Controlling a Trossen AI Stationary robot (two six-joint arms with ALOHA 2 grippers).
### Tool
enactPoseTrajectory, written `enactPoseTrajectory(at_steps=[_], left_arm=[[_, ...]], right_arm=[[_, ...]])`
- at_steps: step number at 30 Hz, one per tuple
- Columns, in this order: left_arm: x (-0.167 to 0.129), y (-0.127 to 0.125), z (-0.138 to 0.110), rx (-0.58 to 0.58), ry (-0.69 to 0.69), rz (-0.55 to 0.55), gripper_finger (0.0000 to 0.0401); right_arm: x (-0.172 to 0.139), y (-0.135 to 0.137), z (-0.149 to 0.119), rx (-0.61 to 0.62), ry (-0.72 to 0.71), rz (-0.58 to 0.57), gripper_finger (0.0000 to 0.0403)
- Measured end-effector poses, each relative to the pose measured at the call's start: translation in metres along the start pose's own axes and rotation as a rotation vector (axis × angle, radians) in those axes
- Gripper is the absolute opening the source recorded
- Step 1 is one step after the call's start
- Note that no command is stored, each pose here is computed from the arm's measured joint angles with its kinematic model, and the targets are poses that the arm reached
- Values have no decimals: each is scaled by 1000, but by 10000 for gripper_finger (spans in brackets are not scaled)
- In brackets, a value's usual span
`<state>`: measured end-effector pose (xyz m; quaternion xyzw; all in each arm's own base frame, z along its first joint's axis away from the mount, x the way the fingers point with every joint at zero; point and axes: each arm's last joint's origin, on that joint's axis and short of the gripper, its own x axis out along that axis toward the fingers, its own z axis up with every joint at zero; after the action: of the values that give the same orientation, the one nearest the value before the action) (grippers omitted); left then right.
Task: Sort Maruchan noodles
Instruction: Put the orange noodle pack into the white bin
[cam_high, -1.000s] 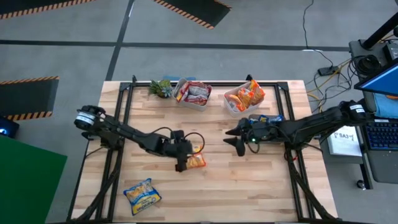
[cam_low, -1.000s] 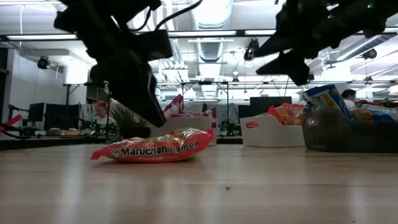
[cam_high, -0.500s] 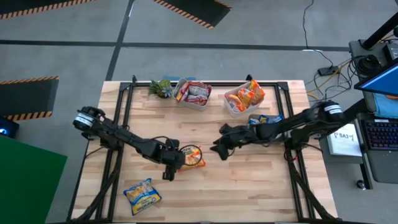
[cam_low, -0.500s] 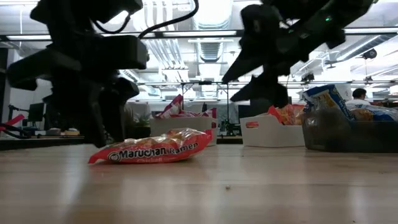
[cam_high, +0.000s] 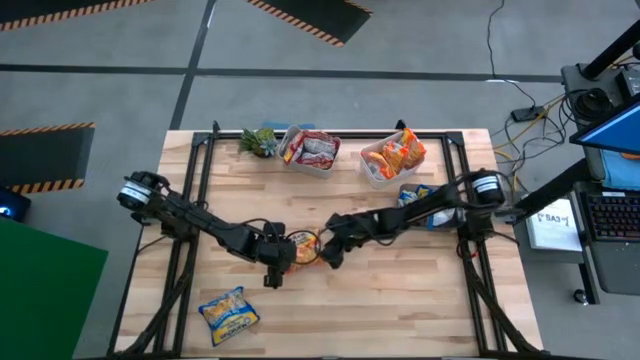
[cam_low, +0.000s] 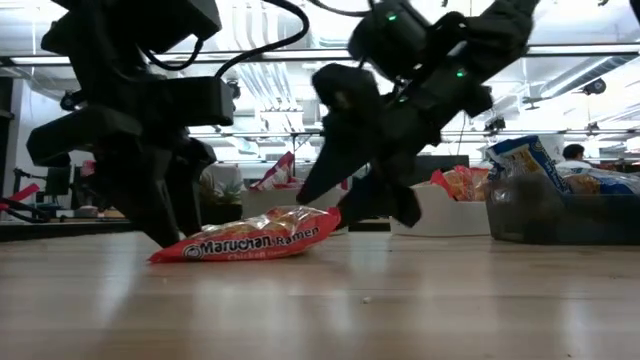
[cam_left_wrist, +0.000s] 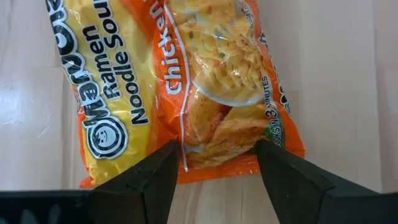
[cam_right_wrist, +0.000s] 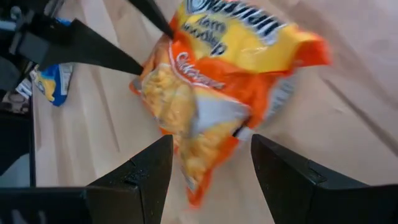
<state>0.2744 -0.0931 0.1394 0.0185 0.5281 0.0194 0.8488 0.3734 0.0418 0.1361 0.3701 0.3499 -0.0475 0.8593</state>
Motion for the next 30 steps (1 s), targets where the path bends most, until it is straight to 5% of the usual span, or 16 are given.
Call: enactPoseTrajectory(at_steps=[14, 30], left_arm=[[0, 0, 1, -13, -12, -3, 203], [-6, 2, 0, 5, -14, 26, 203]], right_arm=[[42, 5, 20, -58, -10, 15, 199], [30, 8, 24, -155, 16, 16, 32]])
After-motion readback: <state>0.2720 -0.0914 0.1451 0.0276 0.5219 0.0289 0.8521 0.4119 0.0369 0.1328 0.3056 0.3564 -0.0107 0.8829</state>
